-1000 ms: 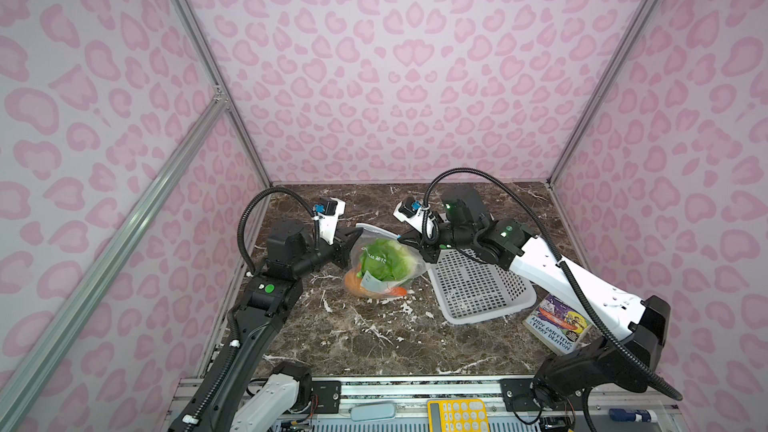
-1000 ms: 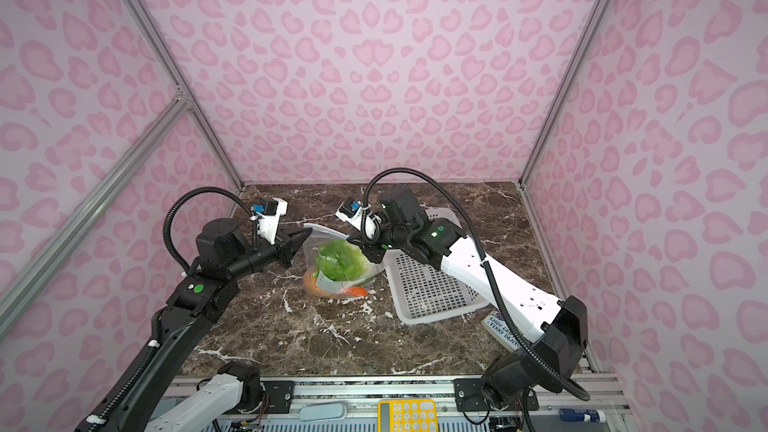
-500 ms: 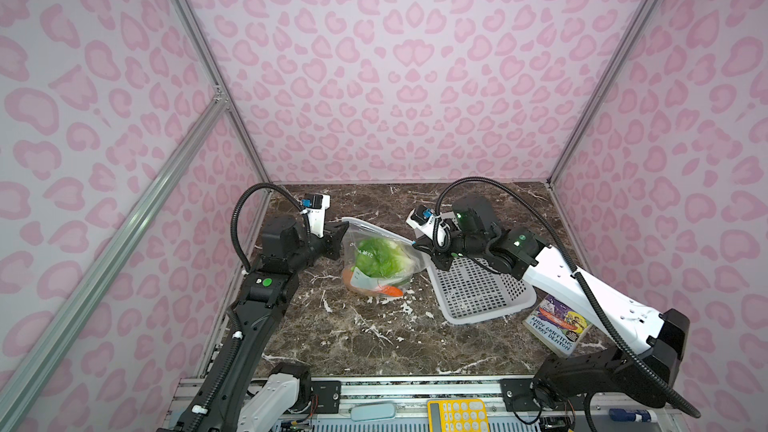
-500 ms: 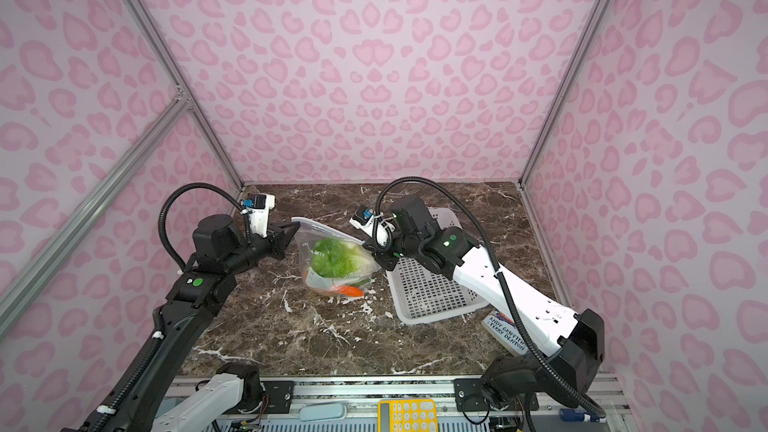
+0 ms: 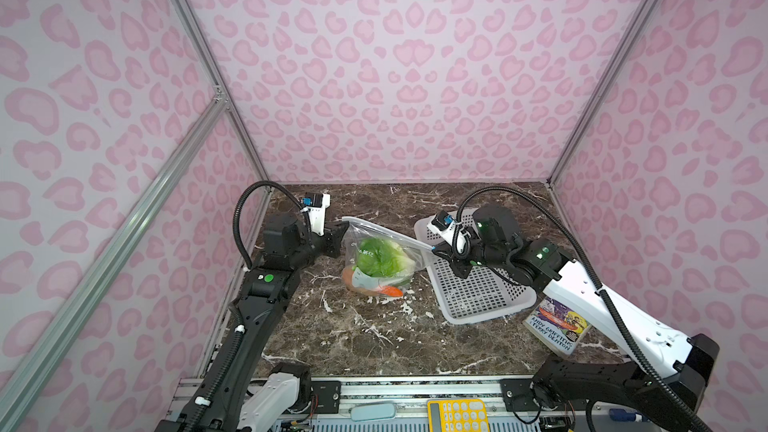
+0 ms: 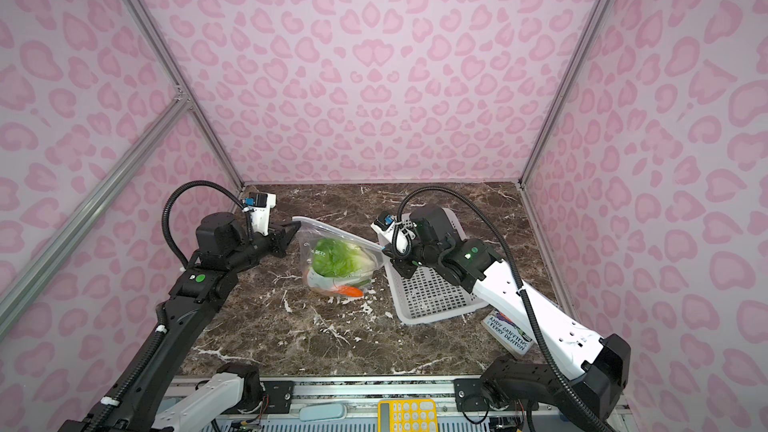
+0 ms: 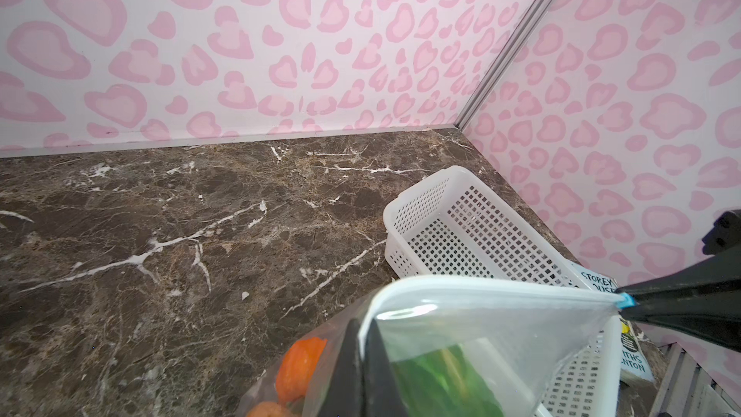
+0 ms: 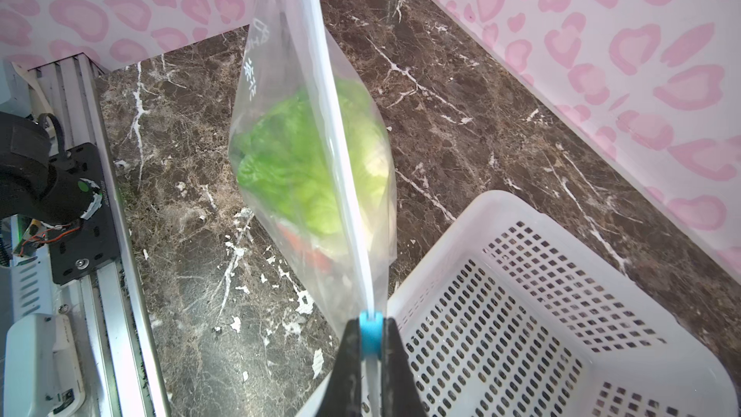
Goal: Place the food in the zip-top bag and seal the zipper
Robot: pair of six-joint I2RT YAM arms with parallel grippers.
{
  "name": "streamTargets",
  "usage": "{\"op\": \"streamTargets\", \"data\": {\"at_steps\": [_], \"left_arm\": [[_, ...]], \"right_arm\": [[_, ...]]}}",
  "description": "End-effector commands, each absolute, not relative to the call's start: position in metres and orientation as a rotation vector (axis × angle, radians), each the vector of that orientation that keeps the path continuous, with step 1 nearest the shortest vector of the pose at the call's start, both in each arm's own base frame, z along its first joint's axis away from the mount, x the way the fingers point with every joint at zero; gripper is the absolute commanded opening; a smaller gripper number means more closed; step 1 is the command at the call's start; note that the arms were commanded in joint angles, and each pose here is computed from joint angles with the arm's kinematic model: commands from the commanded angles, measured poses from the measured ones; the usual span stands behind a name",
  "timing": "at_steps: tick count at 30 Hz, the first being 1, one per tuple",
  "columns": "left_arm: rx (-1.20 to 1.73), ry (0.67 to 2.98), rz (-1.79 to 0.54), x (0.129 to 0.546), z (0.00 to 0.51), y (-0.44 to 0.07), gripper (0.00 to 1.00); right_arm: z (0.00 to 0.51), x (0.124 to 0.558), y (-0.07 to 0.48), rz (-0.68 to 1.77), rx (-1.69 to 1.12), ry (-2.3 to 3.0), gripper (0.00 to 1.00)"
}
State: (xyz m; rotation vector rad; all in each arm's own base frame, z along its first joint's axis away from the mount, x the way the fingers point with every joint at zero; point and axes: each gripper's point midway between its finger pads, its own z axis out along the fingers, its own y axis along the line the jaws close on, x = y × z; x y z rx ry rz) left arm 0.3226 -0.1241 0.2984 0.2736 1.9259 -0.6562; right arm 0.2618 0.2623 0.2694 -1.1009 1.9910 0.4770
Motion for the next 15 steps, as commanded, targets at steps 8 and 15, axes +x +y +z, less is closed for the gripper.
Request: {"op": "streamTargets", "data": {"at_steps": [8, 15], "left_arm": [[0.261, 1.859, -0.627, 0.3318, 0.3167, -0.1199, 0.04], [0.268, 1.859, -0.631, 0.3311, 0.3170, -0.1209, 0.04]], "right_arm": [[0.2562, 0.2602, 0.2449, 0.432, -1.075, 2.071, 0.00], [0.2551, 0.2609, 0.2422, 0.427, -1.072, 2.079, 0.00]]}}
